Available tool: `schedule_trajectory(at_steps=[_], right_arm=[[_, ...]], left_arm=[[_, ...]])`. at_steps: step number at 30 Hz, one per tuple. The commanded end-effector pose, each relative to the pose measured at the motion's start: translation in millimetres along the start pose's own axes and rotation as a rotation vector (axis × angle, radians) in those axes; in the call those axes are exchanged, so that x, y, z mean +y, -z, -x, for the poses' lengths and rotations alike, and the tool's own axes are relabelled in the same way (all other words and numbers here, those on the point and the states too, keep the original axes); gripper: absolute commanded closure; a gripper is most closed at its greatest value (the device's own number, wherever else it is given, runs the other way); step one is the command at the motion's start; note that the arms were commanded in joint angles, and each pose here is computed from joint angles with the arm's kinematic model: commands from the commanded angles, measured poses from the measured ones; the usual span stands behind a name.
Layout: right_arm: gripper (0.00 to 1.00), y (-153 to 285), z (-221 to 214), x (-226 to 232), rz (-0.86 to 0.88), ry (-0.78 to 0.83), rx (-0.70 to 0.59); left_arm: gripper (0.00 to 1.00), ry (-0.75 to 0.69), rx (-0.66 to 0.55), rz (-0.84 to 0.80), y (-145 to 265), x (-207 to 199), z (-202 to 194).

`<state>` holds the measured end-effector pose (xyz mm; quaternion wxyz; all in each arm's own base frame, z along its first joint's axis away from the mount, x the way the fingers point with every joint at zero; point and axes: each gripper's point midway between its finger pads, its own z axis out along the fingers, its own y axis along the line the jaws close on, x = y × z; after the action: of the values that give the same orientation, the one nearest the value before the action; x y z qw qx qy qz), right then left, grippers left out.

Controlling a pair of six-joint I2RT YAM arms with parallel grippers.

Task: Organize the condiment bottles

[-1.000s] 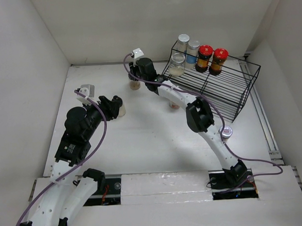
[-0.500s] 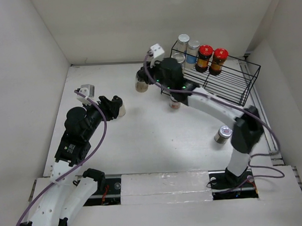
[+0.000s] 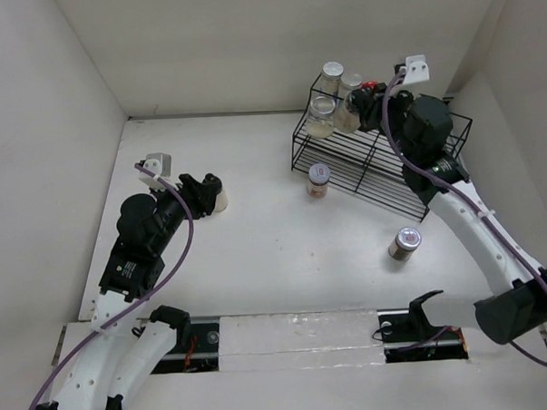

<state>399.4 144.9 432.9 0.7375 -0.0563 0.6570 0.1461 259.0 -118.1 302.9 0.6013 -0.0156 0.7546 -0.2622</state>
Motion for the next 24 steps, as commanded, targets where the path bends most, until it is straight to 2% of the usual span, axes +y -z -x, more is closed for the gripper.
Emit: schedule_trajectory(at_steps=[1,8,12,15,17,18,19,20,21,22,23,24], right_arm=[[0.92,-12,-32,-27,-0.049,0.002,0.078],[0.92,-45,-55,-48,-0.083,0.016,0.127],[0.92,-61,-90,-55,-0.102,0.028,0.2],[0.92,-65,-101,-51,-0.095,0.028,0.221],[0.8,-68,-113,-49,-0.097,0.03,0.243],[0.56,-70,-107,-43,-0.085,0.029,0.229],[0.56,-70,-104,-42,-0.085,0.029,0.231],[0.37,-70,-100,-44,-0.093,0.04,0.23],[0.31,-65,-85,-42,-0.108,0.05,0.205],[0.24,-64,-87,-39,-0.111,0.053,0.213],[0.16,-59,-66,-35,-0.11,0.065,0.172],[0.14,-57,-55,-31,-0.108,0.063,0.147]], left_arm=[[0.52,-0.014,-0.032,-0.017,-1,-3,8],[0.52,-0.014,-0.032,-0.017,-1,-3,8],[0.52,-0.014,-0.032,-0.017,-1,-3,8],[0.52,-0.014,-0.032,-0.017,-1,-3,8],[0.52,-0.014,-0.032,-0.017,-1,-3,8],[0.52,-0.014,-0.032,-0.017,-1,-3,8],[0.52,-0.014,-0.032,-0.017,-1,-3,8],[0.52,-0.014,-0.032,-0.017,-1,-3,8],[0.47,-0.014,-0.032,-0.017,-1,-3,8],[0.46,-0.014,-0.032,-0.017,-1,-3,8],[0.44,-0.014,-0.032,-0.017,-1,-3,8],[0.44,-0.014,-0.032,-0.017,-1,-3,8]])
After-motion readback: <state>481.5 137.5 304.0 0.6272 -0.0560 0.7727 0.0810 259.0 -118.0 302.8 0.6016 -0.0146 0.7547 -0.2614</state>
